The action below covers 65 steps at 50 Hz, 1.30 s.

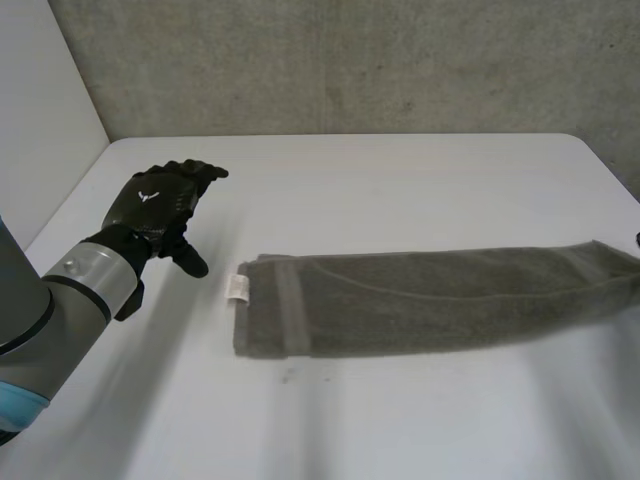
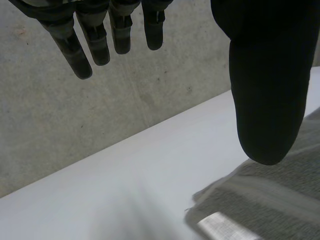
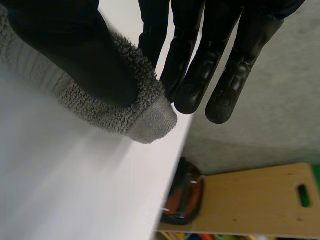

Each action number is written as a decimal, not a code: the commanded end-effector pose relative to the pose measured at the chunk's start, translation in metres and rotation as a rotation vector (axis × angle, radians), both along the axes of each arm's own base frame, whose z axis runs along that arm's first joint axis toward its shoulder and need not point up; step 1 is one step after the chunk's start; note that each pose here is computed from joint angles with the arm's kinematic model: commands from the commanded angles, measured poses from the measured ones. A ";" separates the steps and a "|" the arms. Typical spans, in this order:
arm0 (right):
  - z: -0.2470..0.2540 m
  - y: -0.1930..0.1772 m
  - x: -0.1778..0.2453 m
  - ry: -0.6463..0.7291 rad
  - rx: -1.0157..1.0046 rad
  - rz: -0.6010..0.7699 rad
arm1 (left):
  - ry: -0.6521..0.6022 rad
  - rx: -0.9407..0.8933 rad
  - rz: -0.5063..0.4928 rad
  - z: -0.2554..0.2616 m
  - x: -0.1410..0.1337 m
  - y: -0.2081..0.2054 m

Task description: Fold the towel.

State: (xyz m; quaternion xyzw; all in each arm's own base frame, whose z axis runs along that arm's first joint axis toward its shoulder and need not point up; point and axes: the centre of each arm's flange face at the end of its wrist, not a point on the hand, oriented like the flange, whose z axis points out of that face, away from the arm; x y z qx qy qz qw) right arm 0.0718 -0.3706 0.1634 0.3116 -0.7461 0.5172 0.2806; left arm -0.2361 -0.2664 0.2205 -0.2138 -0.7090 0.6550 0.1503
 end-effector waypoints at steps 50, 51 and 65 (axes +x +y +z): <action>0.025 0.127 0.219 -0.643 0.164 0.536 | -0.005 0.014 -0.206 -0.016 -0.071 0.026; 0.020 0.127 0.209 -0.633 0.179 0.516 | -0.005 0.014 -0.207 -0.016 -0.071 0.026; -0.024 0.129 0.165 -0.432 0.156 0.465 | -0.075 0.081 -0.299 -0.067 -0.118 0.050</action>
